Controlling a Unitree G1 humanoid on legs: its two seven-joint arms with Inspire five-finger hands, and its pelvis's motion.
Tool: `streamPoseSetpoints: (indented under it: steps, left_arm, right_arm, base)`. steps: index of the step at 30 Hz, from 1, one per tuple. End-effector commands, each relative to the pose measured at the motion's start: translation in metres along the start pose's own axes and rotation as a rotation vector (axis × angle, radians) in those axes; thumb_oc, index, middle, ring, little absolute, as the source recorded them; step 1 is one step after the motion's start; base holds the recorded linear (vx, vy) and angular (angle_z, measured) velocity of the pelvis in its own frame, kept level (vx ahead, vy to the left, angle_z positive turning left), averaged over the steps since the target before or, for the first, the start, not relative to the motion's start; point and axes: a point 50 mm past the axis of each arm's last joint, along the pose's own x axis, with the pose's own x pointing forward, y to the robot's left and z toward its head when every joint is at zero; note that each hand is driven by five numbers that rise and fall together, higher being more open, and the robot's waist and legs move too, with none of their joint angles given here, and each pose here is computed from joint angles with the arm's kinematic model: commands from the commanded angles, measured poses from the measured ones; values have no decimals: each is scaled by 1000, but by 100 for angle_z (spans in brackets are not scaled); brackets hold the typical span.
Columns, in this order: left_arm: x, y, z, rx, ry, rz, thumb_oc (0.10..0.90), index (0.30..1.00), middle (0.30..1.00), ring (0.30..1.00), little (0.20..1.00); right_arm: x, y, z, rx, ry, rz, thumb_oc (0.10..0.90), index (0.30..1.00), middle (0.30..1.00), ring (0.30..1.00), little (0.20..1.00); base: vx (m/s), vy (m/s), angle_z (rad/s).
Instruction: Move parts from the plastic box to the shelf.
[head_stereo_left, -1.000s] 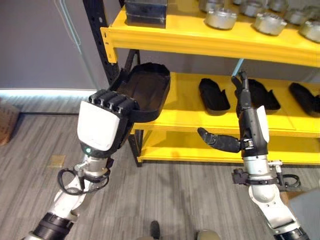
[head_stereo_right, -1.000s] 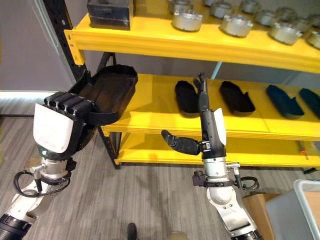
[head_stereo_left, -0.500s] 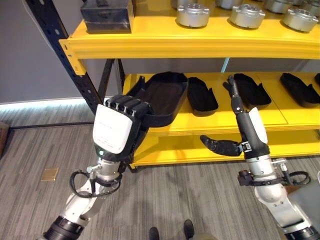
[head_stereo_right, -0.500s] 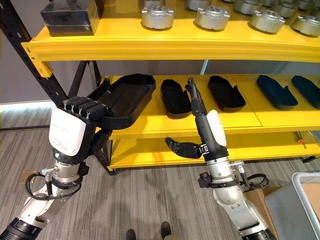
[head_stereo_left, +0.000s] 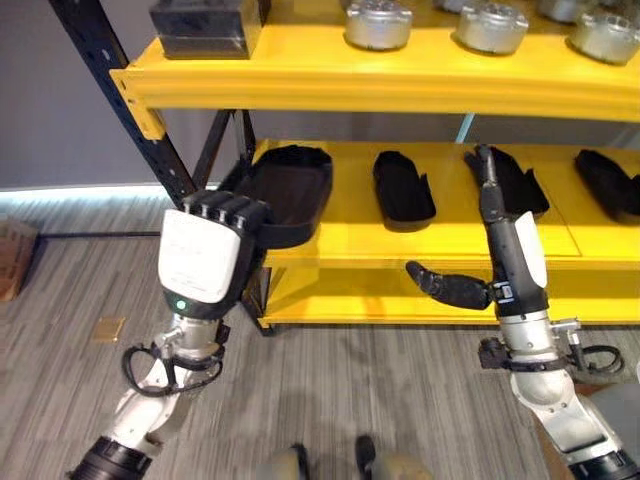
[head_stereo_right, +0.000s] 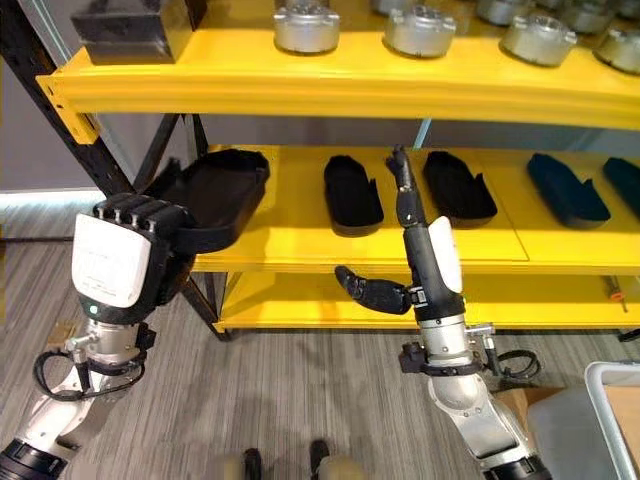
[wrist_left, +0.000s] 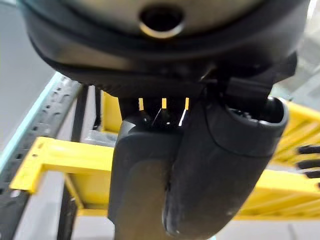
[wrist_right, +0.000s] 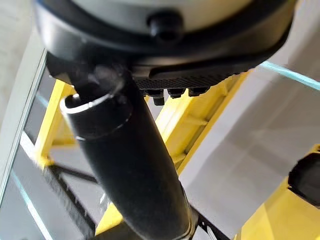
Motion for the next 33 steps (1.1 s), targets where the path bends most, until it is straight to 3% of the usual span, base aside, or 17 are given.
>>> streamPoseSetpoints:
  steps: [1, 9, 17, 27, 28, 33]
  left_arm:
    - [33, 27, -4, -18, 74, 314, 400, 300, 300, 300, 300]
    - [12, 15, -6, -52, 83, 262, 400, 300, 300, 300, 300]
    - [16, 15, 0, -97, 34, 260, 400, 300, 300, 300, 300]
    - [18, 17, 5, -119, 4, 249, 400, 300, 300, 300, 300]
    - [30, 23, -8, 6, -26, 302, 400, 300, 300, 300, 300]
    - [30, 22, -5, 4, -28, 293, 400, 300, 300, 300, 300]
  right_arm:
    - [18, -25, 32, 5, -233, -109, 900, 1000, 1000, 1000, 1000]
    - [9, -28, 18, 93, -88, -129, 900, 1000, 1000, 1000, 1000]
    - [7, -16, 17, 207, -36, -123, 900, 1000, 1000, 1000, 1000]
    - [8, -11, 19, 207, -28, -124, 900, 1000, 1000, 1000, 1000]
    - [15, 15, 10, 459, 65, 105, 900, 1000, 1000, 1000, 1000]
    - [15, 18, 12, 470, 66, 115, 900, 1000, 1000, 1000, 1000]
  base:
    - [175, 121, 0]
    - [91, 71, -23]
    - [21, 38, 14]
    - [8, 1, -1]
    - [6, -30, 0]
    - [0, 0, 0]
